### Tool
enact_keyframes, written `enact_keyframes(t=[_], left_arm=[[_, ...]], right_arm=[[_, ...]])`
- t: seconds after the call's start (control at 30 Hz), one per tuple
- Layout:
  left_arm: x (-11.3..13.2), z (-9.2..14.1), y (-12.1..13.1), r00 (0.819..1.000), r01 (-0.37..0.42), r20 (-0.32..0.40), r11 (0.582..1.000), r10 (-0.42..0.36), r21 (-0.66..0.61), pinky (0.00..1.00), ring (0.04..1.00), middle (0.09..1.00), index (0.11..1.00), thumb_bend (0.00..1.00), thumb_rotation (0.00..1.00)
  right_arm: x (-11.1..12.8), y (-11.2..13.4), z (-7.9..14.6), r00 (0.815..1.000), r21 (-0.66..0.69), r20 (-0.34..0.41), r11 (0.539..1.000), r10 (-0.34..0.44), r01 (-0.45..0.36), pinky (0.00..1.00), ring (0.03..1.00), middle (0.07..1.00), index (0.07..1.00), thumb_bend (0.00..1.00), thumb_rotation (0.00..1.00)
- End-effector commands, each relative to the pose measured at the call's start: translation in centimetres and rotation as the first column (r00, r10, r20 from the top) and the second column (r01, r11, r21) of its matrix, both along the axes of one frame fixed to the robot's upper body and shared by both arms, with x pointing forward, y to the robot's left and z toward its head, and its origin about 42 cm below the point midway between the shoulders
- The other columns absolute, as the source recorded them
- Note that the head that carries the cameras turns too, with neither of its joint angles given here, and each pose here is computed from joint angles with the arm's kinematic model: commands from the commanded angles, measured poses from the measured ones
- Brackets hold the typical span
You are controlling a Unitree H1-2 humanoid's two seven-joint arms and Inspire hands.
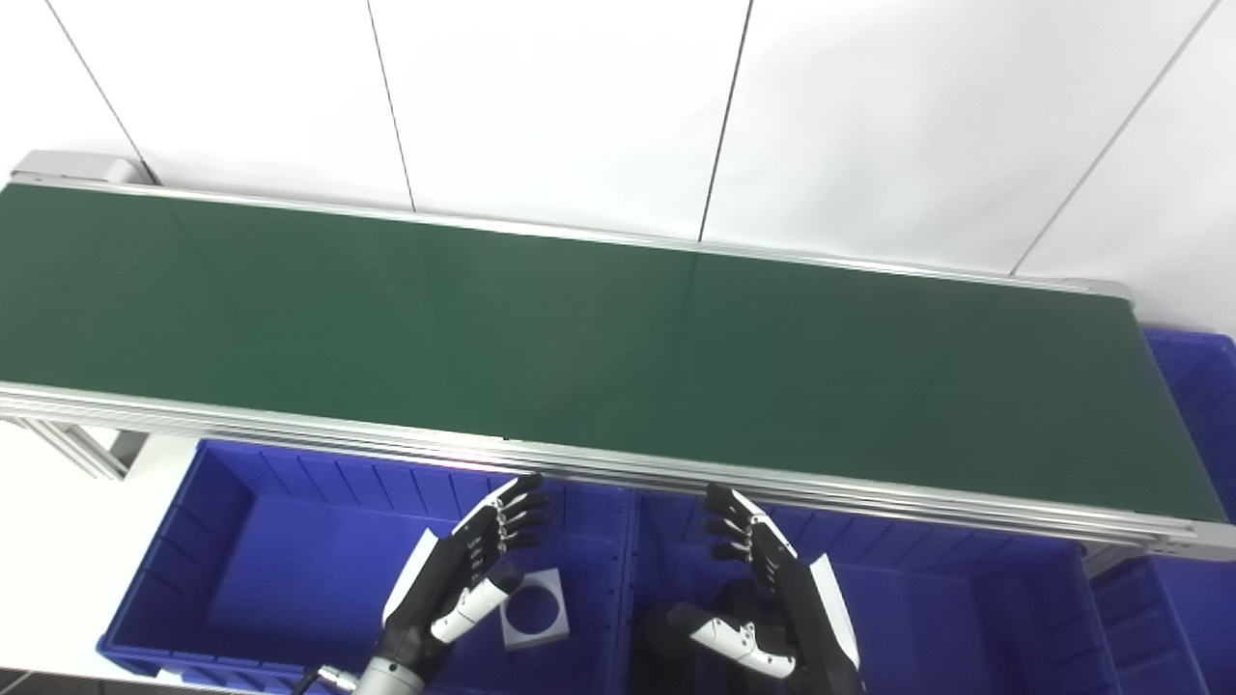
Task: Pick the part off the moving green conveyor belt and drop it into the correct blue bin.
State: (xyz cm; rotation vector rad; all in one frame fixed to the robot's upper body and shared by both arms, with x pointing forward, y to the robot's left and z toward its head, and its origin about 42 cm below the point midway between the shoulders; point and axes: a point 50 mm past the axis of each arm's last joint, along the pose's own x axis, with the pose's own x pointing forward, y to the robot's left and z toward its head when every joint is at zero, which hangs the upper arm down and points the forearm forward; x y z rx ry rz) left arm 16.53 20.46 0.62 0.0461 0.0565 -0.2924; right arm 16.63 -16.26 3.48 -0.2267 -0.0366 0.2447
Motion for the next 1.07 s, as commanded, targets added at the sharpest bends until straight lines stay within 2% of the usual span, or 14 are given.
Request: enact_keyframes(t=[0.0,0.57,0.77,1.03], left_arm=[[0.77,1.18,-0.03,0.997,0.012,0.077,1.000,-0.010,-0.015,0.76,0.814,0.848,0.889,0.83,0.82],[0.86,1.31,0.53,0.997,0.007,0.081,1.000,-0.005,-0.025,0.75,0.807,0.835,0.861,0.82,0.77],[0.99,1.25,0.53,0.997,0.008,0.080,1.000,-0.006,-0.025,0.75,0.807,0.834,0.856,0.82,0.76],[1.11,1.19,0.56,0.997,0.016,0.079,1.000,-0.014,-0.022,0.76,0.805,0.835,0.864,0.82,0.75]], right_arm=[[0.54,0.50,0.81,0.997,0.024,0.076,1.000,0.005,-0.007,0.70,0.792,0.842,0.859,0.77,0.52],[0.63,0.80,0.58,0.995,0.035,0.096,0.999,-0.005,0.002,0.71,0.797,0.849,0.863,0.75,0.55],[0.67,0.69,0.51,0.996,0.045,0.091,0.999,-0.015,0.011,0.70,0.787,0.840,0.855,0.70,0.67],[0.75,0.75,0.57,0.995,0.054,0.092,0.998,-0.025,0.020,0.70,0.779,0.830,0.850,0.65,0.73]])
